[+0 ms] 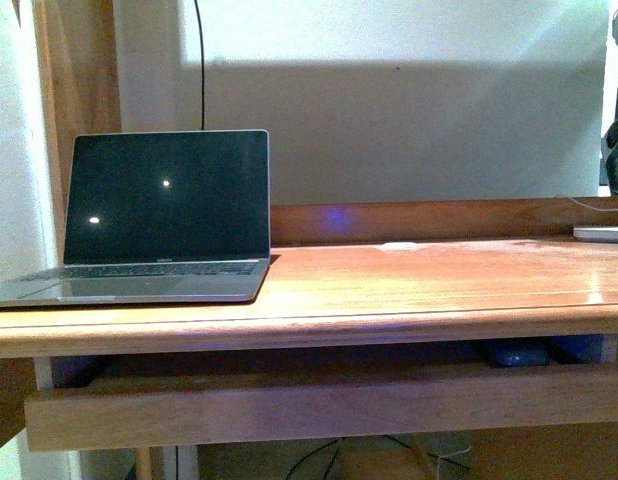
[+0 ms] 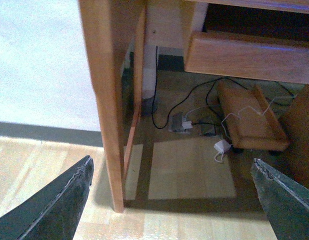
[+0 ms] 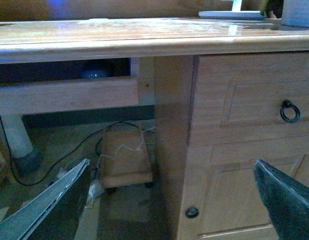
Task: Place mouse
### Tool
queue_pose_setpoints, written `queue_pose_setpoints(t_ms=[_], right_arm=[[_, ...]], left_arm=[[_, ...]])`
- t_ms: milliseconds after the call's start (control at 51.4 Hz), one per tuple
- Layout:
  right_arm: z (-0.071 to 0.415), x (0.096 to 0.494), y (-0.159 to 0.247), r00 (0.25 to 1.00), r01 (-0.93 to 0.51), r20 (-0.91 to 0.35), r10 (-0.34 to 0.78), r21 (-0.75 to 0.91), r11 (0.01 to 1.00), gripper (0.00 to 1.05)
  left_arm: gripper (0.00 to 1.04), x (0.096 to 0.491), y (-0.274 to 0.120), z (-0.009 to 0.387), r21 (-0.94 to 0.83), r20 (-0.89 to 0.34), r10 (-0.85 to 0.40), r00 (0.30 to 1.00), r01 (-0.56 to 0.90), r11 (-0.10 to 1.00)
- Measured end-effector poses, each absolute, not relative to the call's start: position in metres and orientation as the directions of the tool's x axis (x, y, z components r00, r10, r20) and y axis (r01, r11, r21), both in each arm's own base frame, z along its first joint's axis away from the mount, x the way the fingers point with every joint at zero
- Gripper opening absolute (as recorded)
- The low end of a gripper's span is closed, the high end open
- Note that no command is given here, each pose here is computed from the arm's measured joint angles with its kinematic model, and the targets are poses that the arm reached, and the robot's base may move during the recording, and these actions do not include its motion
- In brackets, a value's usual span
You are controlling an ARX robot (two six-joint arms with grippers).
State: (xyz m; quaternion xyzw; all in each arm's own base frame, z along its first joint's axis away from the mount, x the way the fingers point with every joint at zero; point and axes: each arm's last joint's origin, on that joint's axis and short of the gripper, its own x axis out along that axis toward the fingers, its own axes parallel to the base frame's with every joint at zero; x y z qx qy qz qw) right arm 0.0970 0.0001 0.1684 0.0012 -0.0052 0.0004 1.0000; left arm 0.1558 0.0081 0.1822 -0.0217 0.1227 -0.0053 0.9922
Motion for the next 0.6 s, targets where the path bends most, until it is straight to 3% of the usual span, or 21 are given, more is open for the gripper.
queue_pose_setpoints(t_ms=[194,272,389,486,603], right_arm=[[0.168,0.097,0.000,1.000,-0.001,0.010,0.001,0.002,1.000,0.97],[0.168,0.097,0.000,1.000,-0.001,0.010,0.001,0.002,1.000,0.97],[0.168,0.097,0.000,1.000,-0.001,0.010,0.001,0.002,1.000,0.97],[0.168,0.097,0.000,1.000,-0.001,0.010,0.001,0.002,1.000,0.97],[0.168,0.097,0.000,1.000,-0.001,0.010,0.001,0.002,1.000,0.97]], left_arm=[[0.97,0.204,0.000,0.191,0.202,-0.306,-0.161,0.938,0.229,0.952],[0.97,0.229,-0.012,0.185,0.375,-0.382,-0.248,0.890,0.394,0.839],[0.97,0.262,-0.022,0.173,0.549,-0.474,-0.273,0.837,0.523,0.652],[0.97,0.281,-0.026,0.169,0.656,-0.517,-0.248,0.819,0.566,0.500],[0.97,0.293,-0.028,0.177,0.729,-0.504,-0.237,0.830,0.557,0.398]])
